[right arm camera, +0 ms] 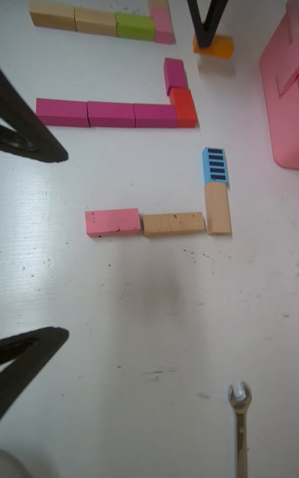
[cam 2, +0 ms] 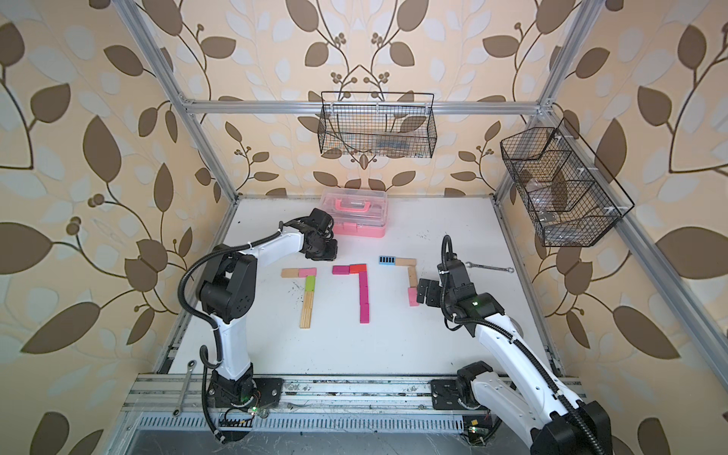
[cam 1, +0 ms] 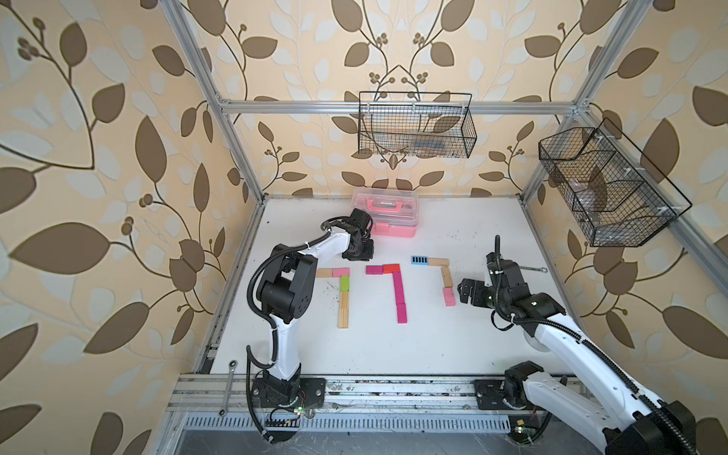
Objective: Assemble the number 7 with building blocks
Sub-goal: Pick up the building block from the center of the board, then place the building block at the center of the board.
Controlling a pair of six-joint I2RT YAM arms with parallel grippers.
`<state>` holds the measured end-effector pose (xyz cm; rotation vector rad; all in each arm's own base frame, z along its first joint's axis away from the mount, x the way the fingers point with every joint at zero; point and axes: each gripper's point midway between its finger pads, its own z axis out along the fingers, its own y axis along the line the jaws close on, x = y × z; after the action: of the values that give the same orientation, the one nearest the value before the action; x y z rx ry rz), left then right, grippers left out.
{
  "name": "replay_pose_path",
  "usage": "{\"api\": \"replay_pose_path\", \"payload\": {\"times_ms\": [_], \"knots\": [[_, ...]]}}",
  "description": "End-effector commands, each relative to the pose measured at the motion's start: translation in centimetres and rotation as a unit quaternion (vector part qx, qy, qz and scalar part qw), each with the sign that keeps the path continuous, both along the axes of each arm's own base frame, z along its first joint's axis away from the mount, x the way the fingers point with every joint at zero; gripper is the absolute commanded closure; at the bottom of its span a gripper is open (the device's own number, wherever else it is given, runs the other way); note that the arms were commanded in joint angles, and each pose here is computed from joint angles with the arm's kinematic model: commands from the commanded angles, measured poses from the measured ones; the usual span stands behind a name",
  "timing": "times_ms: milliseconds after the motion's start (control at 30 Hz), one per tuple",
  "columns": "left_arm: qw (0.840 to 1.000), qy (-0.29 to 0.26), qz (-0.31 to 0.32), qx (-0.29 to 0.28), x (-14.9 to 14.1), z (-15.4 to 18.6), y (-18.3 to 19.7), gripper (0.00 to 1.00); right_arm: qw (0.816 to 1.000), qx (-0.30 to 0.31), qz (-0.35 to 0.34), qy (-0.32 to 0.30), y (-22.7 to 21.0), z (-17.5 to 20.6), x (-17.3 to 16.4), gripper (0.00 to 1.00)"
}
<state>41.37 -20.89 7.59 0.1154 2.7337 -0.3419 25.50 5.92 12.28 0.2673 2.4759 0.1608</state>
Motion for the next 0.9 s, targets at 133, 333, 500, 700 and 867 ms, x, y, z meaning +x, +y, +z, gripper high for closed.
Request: {"api": "replay_pose_path", "payload": {"times_ms": [133, 333, 500, 700, 867], "knots": [[0.989, -0.033, -0.096, -0.107, -11.3, 7.2, -10.2, 0.8, 0.993, 0.001, -0.121, 0.013, -3.4, 0.3, -1.2, 0.0], [0.98, -0.038, -0.14, -0.14, -18.9, 6.9, -16.0, 0.81, 0.987, -0.001, -0.158, -0.006, -6.2, 1.3, -1.6, 0.0], [0.978, -0.026, -0.145, -0.147, -22.4, 4.2, -20.3, 0.87, 0.981, -0.011, -0.194, -0.023, -7.9, 3.0, -2.0, 0.0], [0.988, -0.007, -0.108, -0.106, -22.8, 0.3, -24.0, 0.88, 0.981, 0.008, -0.19, -0.037, -7.9, 3.6, -2.1, 0.0], [0.991, -0.01, -0.078, -0.108, -21.8, -1.5, -26.4, 0.93, 0.984, 0.027, -0.17, -0.045, -7.1, 3.7, -2.0, 0.0]]}}
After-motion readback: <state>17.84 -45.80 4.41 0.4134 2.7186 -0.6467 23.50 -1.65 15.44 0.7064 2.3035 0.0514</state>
